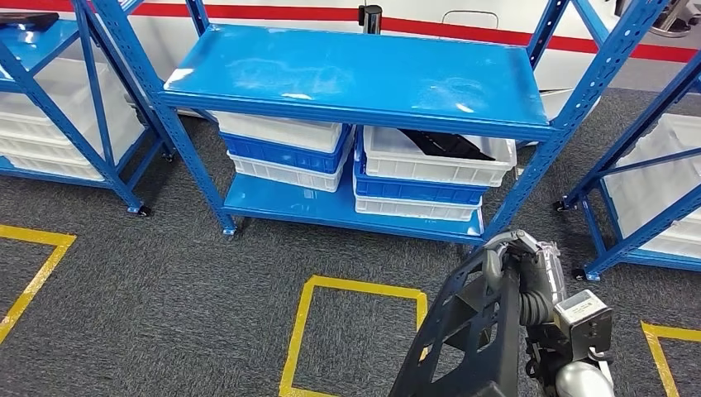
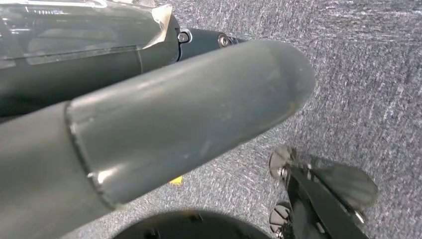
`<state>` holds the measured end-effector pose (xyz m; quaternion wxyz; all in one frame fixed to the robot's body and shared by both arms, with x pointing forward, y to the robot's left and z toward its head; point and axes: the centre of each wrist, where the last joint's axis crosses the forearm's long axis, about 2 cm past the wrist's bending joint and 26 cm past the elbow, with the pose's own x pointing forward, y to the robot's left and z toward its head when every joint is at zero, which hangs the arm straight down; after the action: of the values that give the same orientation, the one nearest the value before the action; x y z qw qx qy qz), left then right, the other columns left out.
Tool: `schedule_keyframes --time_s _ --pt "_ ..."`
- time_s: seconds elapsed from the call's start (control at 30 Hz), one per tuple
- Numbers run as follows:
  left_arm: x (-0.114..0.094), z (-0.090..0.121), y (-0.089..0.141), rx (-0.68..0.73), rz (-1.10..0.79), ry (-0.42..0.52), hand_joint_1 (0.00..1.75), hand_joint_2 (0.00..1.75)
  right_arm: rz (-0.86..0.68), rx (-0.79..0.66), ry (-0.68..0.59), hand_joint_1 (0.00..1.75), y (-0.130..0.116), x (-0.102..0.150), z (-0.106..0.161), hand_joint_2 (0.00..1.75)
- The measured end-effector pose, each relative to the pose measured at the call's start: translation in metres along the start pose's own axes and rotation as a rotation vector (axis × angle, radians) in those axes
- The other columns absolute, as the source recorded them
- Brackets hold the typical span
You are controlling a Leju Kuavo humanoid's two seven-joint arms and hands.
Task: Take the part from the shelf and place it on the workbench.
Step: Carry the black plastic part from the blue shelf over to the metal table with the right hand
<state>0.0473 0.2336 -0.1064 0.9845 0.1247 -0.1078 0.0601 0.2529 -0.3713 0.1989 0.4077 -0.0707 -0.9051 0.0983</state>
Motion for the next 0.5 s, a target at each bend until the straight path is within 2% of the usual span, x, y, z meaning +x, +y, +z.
schedule_keyframes --time_s 0.5 --pt "0.0 -0.001 0.001 -0.015 -0.02 -0.016 0.0 0.0 0.004 0.001 0.041 1.75 -0.002 0.0 0.021 1.75"
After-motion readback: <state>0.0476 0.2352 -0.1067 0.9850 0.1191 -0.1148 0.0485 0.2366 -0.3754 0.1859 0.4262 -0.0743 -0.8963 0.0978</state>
